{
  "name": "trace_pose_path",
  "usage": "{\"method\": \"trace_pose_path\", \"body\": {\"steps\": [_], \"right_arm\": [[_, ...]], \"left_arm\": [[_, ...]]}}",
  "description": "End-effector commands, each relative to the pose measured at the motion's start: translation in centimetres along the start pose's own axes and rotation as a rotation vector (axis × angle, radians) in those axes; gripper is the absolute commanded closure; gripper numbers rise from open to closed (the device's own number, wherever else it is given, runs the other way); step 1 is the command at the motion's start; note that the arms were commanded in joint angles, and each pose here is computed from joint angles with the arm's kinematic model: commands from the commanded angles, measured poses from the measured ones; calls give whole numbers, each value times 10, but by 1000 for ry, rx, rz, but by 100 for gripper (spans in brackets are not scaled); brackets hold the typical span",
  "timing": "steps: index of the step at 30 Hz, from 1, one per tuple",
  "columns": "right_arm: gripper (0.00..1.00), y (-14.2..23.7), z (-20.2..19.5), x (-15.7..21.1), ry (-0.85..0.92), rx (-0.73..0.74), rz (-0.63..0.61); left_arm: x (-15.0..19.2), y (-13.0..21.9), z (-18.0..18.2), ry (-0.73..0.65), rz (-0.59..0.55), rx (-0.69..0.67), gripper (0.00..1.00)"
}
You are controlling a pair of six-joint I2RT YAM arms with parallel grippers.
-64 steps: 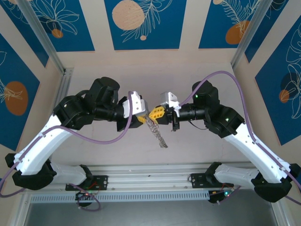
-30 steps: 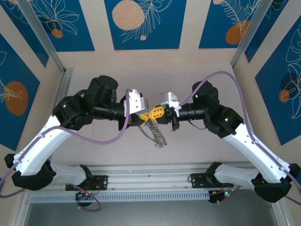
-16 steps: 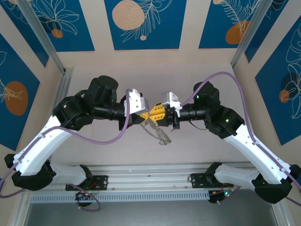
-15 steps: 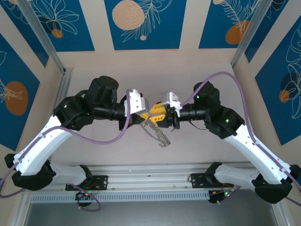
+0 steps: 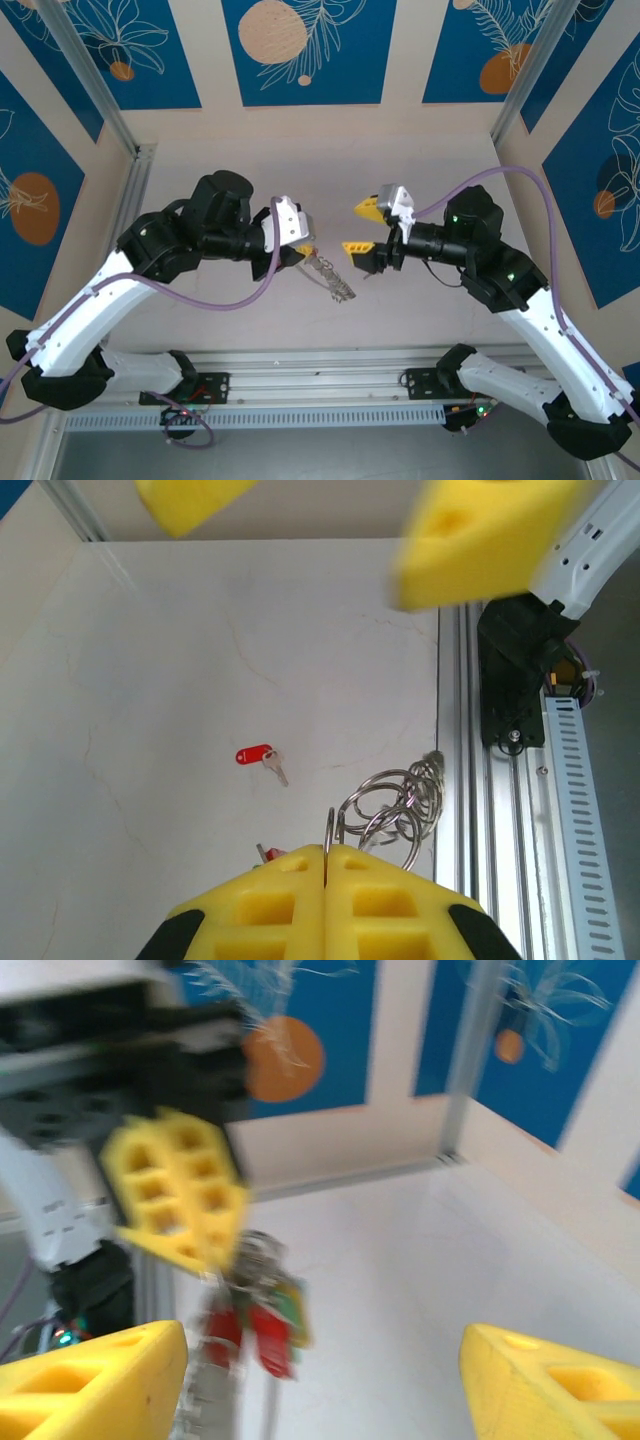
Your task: Put the keys on the keyring
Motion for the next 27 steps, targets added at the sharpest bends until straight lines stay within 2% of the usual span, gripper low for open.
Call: {"method": "trace_pose_path", "body": {"steps": [1,4,7,10,12,16,21,27], "right_arm": [[30,0,-38,28,-232,232,88],[34,-1,-68,62,-474,341,148],[41,-4,-90,105,-681,445,235],[45,-8,-91,126,-745,438,264],[47,-11,-76,114,-667,319,200],[46,-3,-11,75,-237,44,12],[55,0,29,59,-40,-168,74],[66,-7,46,37,86,-295,56]], "left_arm": [[-9,16,-4,-15,-86,-33,100],[-2,16,-6,-14,-70,-45,100],[4,14,-8,-5,-65,-45,100],[10,14,-9,7,-78,-43,100],[13,14,-9,16,-74,-42,100],[17,16,-8,33,-67,-25,100],[13,17,-9,48,-61,23,100],[6,20,-11,86,-42,98,100]]}}
Point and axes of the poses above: each hand's point on the last joint's axis, 136 mm out from that joint toward the fingers, its own y axis back along the fingers, its own z axis along the line the jaws close on, x = y × z, the point moved 8 cm from there along y, back along the fingers, and after that the axes turned 12 degrees about -y, right-handed, at the moved point
